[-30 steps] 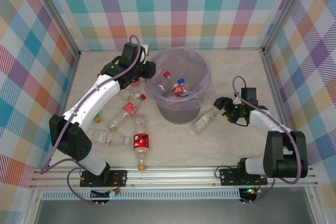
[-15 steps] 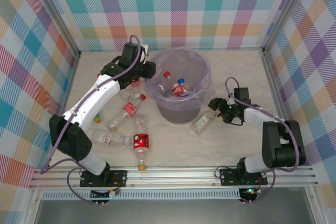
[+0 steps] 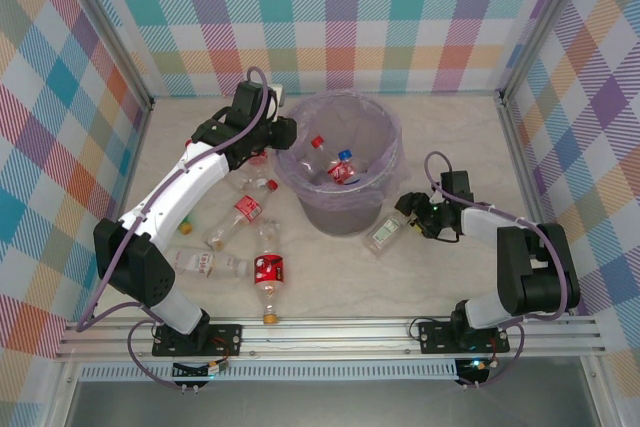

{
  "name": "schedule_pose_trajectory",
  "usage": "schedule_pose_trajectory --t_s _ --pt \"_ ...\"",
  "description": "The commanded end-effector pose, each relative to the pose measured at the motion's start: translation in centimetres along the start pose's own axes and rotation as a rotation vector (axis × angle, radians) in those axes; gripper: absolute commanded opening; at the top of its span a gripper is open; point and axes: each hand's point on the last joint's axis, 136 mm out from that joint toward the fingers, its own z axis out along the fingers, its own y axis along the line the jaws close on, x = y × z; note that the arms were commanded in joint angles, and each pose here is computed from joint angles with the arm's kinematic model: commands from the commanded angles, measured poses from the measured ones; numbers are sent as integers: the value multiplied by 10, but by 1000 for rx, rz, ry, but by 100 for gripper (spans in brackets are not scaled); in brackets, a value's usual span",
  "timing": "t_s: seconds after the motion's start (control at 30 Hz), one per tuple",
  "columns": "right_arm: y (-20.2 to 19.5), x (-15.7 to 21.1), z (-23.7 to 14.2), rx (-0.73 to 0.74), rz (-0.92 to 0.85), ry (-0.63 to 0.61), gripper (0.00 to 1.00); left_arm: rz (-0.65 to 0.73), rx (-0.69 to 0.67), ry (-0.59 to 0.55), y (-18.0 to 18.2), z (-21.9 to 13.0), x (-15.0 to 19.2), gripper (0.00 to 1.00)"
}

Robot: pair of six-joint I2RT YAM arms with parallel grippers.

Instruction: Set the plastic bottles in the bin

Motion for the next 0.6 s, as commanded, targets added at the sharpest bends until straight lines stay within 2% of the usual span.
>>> schedule_pose_trajectory --t_s 0.0,0.33,0.57 --pt "-6 3 1 19 9 -11 64 48 -60 162 14 16 45 39" --pt "-1 0 -13 27 -26 -44 49 49 -60 164 14 16 46 39" --pt "15 -9 -50 30 -89 -106 44 48 -58 160 13 15 44 39"
